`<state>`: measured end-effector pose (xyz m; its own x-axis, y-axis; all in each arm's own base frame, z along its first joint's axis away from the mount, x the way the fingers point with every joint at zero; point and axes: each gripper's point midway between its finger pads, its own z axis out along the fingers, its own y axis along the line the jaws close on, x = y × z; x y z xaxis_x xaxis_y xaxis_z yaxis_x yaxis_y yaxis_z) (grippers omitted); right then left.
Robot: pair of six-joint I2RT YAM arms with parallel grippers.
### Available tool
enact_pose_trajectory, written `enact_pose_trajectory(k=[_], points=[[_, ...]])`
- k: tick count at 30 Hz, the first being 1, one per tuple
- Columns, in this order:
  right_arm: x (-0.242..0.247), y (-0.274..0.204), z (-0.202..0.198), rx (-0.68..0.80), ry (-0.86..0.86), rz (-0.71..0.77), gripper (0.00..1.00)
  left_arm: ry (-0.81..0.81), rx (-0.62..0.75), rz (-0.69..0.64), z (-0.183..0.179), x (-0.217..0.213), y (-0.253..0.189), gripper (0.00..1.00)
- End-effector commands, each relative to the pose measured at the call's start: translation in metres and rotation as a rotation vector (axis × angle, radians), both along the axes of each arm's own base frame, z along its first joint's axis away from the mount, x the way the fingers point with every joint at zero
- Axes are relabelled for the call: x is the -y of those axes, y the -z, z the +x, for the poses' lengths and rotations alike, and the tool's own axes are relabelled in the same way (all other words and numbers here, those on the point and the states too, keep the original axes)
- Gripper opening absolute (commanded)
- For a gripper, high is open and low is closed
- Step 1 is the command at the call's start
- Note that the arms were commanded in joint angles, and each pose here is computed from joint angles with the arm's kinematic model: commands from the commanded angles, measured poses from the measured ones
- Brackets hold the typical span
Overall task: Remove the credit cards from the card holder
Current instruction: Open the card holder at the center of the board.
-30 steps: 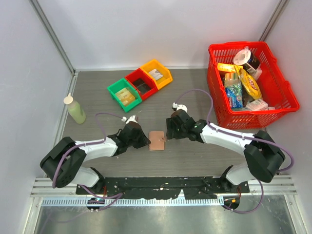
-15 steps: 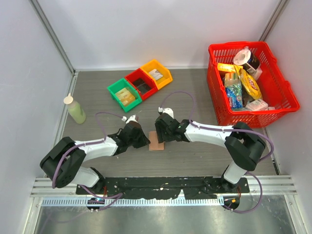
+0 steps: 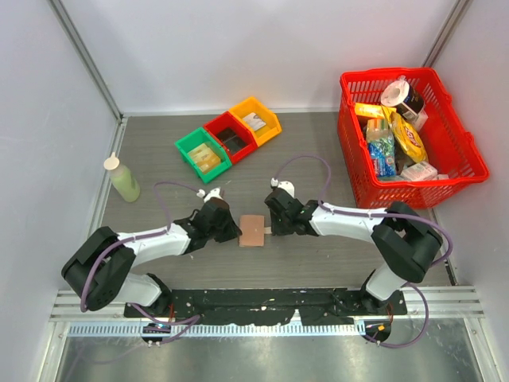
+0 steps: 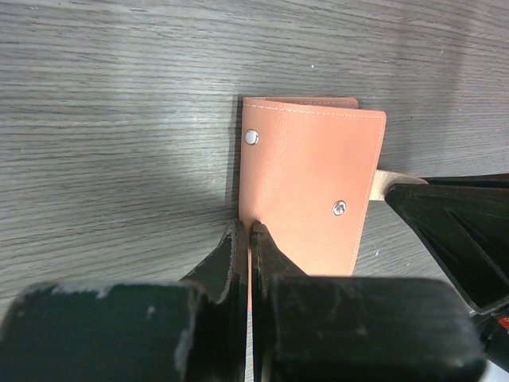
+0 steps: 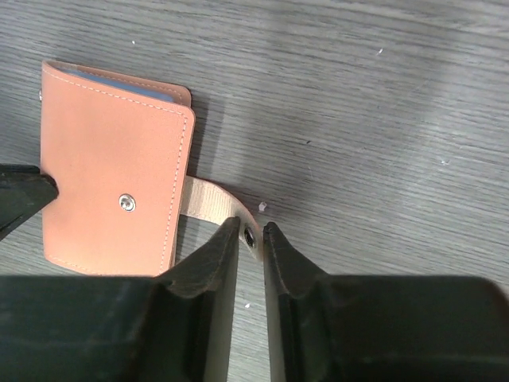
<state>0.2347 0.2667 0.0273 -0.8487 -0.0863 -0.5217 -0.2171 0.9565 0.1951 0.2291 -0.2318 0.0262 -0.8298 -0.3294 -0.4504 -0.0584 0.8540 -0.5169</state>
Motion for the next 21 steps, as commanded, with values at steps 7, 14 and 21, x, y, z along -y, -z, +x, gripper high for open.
enact_pose_trajectory(k=[7,14,21], points=[[-0.016,-0.010,0.006,0.022,0.045,0.243,0.01,0.041,0.054,0.069,0.010,-0.001,-0.015,0.01],[-0.017,-0.019,0.007,-0.022,0.066,0.460,0.01,0.075,0.152,0.184,0.012,0.000,-0.041,0.68],[-0.024,-0.020,0.000,-0.052,0.033,0.527,0.01,0.153,0.221,0.351,0.005,0.015,-0.057,1.00]])
